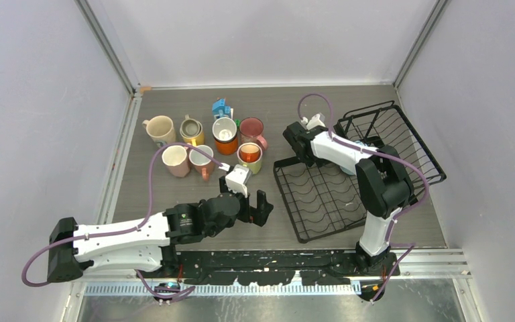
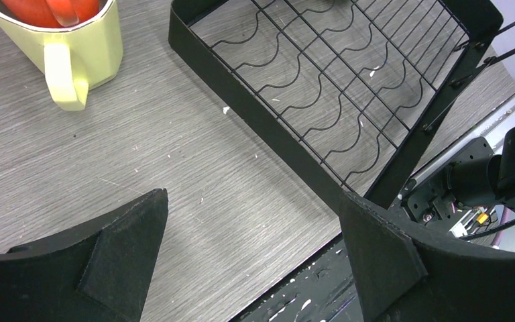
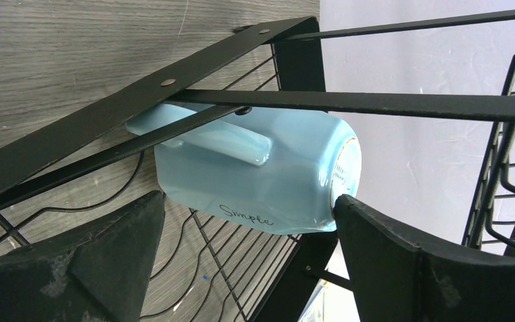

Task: Unload the cups from the dish rack
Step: Move the cup to the dish rack.

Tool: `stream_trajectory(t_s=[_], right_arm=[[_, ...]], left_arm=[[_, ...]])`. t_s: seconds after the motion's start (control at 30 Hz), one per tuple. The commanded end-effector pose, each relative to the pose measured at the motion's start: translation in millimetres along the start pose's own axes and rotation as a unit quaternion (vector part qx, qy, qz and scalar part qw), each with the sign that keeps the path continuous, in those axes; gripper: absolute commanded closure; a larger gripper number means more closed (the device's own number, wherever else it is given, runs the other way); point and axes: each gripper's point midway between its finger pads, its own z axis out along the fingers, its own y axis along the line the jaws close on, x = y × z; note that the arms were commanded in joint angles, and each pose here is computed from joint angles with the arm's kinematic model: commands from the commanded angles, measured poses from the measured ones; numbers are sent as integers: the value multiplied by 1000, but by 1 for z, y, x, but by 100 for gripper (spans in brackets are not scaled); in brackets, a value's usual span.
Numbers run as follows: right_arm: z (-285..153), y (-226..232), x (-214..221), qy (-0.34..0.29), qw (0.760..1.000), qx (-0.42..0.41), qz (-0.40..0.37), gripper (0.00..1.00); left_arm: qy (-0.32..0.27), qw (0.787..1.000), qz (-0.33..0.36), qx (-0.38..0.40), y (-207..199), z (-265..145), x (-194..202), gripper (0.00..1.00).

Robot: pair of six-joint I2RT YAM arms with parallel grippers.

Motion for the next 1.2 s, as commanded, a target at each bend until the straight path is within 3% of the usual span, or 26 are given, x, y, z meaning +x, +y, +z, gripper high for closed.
stream_trajectory(t_s=[0.0,1.17], right_arm=[[-6,5,-3,0,999,-37,28,0],[-53,24,-1,11,984,-159,82,0]], left_arm=[[-16,1000,-19,9,-4,1,-8,0],[2,1000,-24,8,-7,12,3,0]])
